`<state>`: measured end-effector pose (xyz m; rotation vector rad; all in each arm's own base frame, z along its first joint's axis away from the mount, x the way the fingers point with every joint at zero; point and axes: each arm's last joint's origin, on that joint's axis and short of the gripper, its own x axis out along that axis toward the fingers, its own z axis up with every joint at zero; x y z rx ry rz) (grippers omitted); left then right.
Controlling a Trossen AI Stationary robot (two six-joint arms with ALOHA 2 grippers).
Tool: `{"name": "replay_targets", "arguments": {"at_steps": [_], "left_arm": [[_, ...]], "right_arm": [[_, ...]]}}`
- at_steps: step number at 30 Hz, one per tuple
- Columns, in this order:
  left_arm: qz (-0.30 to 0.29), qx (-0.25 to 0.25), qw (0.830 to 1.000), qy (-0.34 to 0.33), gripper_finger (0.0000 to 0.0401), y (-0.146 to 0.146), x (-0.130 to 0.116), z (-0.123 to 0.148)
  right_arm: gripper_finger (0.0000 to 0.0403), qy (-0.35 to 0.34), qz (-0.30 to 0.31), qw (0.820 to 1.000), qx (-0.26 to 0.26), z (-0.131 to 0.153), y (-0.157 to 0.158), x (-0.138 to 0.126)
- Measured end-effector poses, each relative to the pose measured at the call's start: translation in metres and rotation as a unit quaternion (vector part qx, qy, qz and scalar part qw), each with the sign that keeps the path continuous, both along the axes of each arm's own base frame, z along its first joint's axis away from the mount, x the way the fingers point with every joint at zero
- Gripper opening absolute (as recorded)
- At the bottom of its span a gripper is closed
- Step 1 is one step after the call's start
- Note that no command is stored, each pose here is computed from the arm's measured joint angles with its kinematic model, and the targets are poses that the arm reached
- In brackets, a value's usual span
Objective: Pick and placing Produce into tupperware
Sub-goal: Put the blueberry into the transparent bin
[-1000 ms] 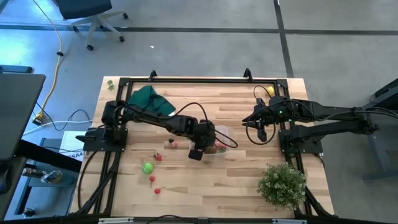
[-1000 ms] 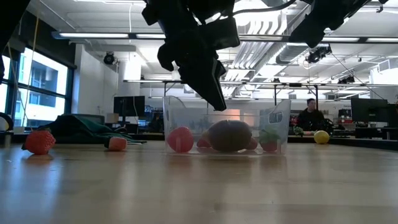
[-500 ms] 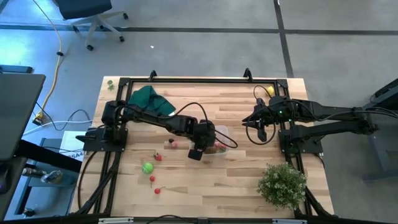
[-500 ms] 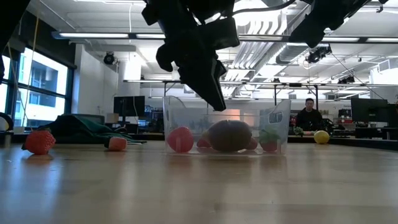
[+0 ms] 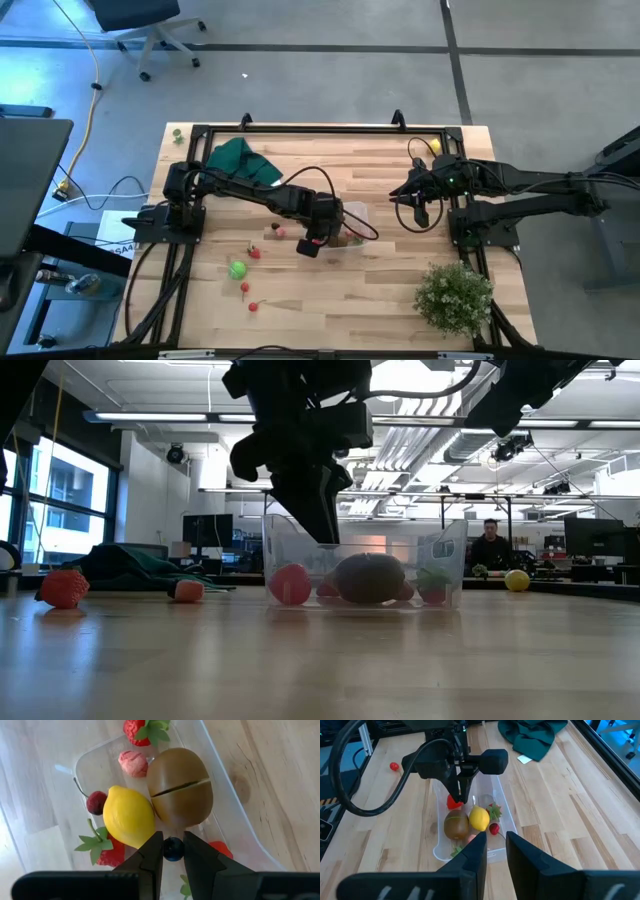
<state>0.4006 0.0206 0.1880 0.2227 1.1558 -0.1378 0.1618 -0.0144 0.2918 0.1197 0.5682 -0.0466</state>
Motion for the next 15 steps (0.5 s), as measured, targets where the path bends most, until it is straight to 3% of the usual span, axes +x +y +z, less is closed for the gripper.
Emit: {"name": "replay_targets", "arguments": {"at_steps": [11,15], "left_arm": [[-0.006,0.003,1.0,0.0,0.0059,0.0,0.0001,0.0],[-0.005,0.002,1.0,0.0,0.0083,0.0,0.0001,0.0]], "right_arm": [[0.0062,0.0,0.0,1.0,0.0,-0.0001,0.0,0.0],[0.0062,0.0,0.0,1.0,0.0,-0.0001,0.0,0.0]]}}
